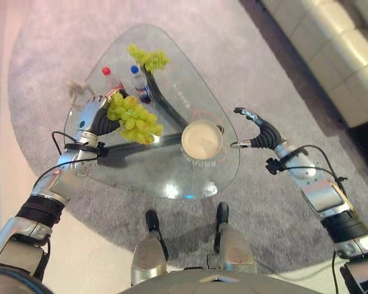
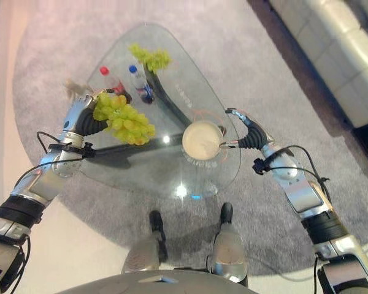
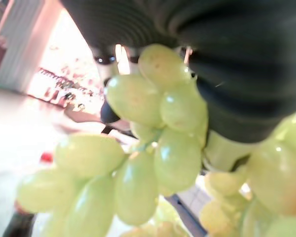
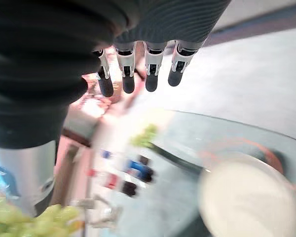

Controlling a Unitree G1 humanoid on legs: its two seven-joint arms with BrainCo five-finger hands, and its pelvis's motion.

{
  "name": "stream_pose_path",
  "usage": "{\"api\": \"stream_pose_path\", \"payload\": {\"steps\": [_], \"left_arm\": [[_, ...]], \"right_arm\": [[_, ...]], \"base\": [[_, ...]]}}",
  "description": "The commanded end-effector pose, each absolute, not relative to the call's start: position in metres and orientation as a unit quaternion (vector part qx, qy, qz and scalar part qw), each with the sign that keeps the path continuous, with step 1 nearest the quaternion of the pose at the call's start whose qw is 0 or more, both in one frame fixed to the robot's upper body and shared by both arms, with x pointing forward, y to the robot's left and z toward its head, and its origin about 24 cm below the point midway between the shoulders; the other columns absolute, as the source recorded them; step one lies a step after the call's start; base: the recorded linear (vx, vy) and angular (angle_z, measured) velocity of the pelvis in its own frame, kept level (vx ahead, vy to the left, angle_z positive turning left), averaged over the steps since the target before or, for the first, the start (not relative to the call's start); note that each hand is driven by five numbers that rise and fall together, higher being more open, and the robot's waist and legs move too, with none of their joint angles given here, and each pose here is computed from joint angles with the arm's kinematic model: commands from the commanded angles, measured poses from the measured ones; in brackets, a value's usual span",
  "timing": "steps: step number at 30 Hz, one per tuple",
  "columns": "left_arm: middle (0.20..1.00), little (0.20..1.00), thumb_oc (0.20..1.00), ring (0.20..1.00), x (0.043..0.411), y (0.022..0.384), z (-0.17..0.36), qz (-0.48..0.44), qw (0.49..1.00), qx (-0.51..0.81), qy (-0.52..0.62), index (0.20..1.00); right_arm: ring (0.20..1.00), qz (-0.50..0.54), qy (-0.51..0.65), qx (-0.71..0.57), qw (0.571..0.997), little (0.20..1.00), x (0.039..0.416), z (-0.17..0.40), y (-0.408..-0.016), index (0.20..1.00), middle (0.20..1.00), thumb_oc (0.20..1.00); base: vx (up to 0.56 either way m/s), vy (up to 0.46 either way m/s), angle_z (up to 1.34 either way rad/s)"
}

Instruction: Pick up fruits into the plate

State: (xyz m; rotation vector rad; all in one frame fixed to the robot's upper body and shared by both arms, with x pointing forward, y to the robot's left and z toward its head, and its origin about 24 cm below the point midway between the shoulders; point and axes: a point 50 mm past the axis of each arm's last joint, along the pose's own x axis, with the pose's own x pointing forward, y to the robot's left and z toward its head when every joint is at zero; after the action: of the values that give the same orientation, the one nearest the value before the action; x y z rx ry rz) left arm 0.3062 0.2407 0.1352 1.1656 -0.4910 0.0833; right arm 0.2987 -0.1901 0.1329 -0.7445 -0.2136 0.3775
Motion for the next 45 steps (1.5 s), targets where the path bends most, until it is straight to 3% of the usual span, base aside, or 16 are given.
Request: {"api": "stream_pose_path", "payload": {"steps": [1, 12, 21, 45], "left_arm": [[0.2, 0.2, 0.2, 0.2, 0.304, 0.241, 0.134, 0.029, 0.79, 0.564, -0.237, 0.2], [0.2, 0.2, 0.2, 0.2, 0.3, 0.206, 0.113, -0.011, 0.786, 0.56, -0.263, 0.2], [0.2, 0.2, 0.2, 0.2, 0.305, 0.182, 0.118, -0.012, 0.786, 0.545, -0.292, 0.2], [0.2, 0.2, 0.2, 0.2, 0.306, 0.125, 0.114, 0.002, 0.831, 0.442, -0.338, 0.2]], "right_arm": [[1.0, 0.259, -0.085, -0.301, 0.914, 1.0, 0.295, 0.126, -0.163, 1.0, 1.0, 1.0], [1.0, 0.379, -0.034, -0.132, 0.915, 1.0, 0.283, 0.111, -0.08, 1.0, 1.0, 1.0], [1.0, 0.418, -0.016, -0.085, 0.904, 1.0, 0.276, 0.114, -0.043, 1.0, 1.0, 1.0], [1.0, 0.436, 0.019, 0.023, 0.9, 1.0, 0.267, 0.116, -0.004, 1.0, 1.0, 1.0]], "base": [[0.08, 0.01, 0.02], [0.05, 0.011, 0.0], [0.0, -0.003, -0.02], [0.0, 0.0, 0.0]]}}
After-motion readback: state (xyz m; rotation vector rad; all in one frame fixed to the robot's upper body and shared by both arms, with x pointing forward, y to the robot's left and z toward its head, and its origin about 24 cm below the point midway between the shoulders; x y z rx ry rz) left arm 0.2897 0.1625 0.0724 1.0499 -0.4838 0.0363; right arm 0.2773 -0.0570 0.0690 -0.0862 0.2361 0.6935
